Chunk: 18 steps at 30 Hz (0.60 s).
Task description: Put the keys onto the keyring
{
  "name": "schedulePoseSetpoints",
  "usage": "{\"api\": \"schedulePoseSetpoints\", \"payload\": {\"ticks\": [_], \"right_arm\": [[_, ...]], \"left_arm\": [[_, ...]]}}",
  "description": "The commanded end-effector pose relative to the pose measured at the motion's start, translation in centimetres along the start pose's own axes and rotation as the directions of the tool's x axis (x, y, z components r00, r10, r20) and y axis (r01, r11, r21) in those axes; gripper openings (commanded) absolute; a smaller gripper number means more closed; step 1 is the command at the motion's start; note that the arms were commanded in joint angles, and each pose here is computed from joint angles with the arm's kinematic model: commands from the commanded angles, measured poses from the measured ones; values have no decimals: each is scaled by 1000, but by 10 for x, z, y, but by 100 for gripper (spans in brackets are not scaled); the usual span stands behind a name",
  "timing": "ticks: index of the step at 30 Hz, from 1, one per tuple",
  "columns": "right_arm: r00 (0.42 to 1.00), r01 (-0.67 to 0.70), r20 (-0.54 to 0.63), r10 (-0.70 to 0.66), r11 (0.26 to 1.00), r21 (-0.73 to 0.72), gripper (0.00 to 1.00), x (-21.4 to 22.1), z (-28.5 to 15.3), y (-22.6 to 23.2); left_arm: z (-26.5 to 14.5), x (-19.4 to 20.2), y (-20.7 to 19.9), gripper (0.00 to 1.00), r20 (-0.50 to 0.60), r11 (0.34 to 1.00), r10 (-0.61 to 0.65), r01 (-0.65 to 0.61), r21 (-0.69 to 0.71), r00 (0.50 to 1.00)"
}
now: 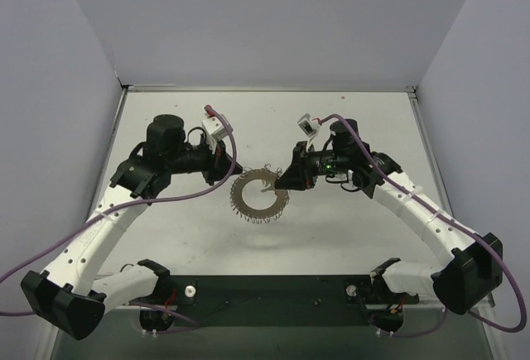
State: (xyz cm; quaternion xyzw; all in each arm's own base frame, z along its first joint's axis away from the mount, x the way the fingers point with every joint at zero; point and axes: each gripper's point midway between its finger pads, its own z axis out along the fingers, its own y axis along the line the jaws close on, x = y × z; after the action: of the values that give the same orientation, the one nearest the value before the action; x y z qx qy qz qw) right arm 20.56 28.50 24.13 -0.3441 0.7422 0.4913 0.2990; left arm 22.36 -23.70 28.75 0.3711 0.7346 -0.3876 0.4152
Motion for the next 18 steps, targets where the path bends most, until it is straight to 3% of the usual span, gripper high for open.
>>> {"api": "schedulePoseSetpoints", "payload": {"ticks": [1, 6, 9, 18], "right_arm": [[999, 42, 29, -42, 999, -29, 8, -16, 2, 8], [997, 61, 39, -61, 998, -1, 45, -16, 0, 4], [995, 85, 51, -86, 996, 24, 57, -17, -4, 3], [992, 109, 59, -112, 993, 47, 68, -18, -4, 0]], "left_arm": [[-4, -32, -11, 0, 70, 992, 122, -123, 10, 990], [-5, -34, -13, 0, 89, 989, 145, -145, -2, 985], [-3, -32, -13, 0, 84, 988, 157, -157, -6, 984], [5, -16, -2, 0, 34, 990, 135, -133, -40, 990]]}}
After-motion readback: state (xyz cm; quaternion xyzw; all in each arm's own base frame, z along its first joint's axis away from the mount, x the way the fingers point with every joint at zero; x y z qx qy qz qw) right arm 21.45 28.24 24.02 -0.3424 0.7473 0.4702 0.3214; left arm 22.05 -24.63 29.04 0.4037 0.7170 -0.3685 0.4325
